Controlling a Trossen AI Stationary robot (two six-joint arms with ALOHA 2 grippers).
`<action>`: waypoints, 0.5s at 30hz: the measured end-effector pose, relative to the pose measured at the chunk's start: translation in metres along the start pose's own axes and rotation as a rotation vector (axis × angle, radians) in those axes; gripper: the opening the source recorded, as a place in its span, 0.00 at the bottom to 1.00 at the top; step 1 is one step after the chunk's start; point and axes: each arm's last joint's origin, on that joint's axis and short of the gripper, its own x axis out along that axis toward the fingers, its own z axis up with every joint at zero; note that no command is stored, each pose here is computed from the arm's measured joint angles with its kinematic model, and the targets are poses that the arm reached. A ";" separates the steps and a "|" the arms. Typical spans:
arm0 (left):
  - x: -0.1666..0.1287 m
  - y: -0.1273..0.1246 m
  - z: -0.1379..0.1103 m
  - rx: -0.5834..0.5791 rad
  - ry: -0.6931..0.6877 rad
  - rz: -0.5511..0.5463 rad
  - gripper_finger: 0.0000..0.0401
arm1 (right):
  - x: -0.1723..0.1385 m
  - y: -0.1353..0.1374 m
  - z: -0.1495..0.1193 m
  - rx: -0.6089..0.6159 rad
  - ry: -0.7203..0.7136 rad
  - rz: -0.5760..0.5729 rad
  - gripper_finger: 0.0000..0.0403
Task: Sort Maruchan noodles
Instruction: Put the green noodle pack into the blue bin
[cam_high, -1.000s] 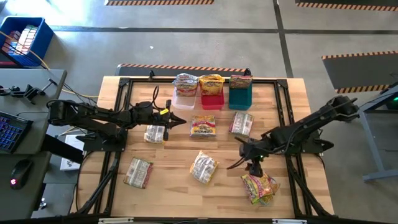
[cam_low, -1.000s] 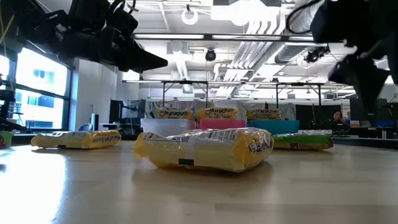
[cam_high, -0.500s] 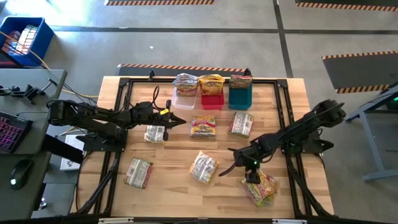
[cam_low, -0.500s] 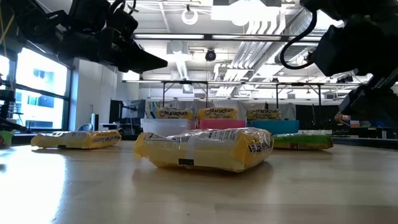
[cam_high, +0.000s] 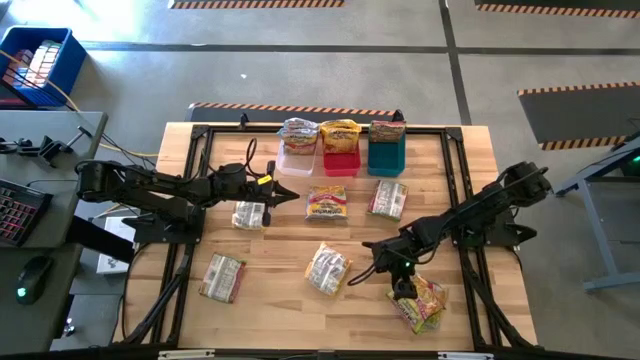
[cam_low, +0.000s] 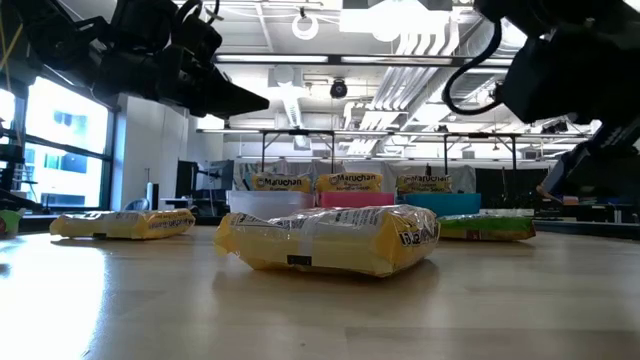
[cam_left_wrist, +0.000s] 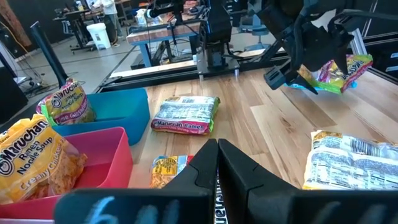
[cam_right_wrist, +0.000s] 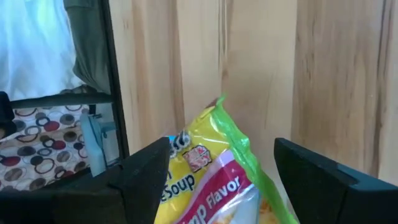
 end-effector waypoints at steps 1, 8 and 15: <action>0.000 0.000 0.000 0.000 0.000 0.000 0.01 | 0.002 -0.001 0.000 0.004 0.006 -0.003 0.69; 0.000 0.000 0.000 0.000 0.002 0.000 0.01 | 0.014 -0.008 0.000 0.032 0.069 0.016 0.69; 0.000 0.000 0.000 0.000 0.002 0.000 0.01 | 0.017 -0.009 0.001 0.035 0.092 0.046 0.60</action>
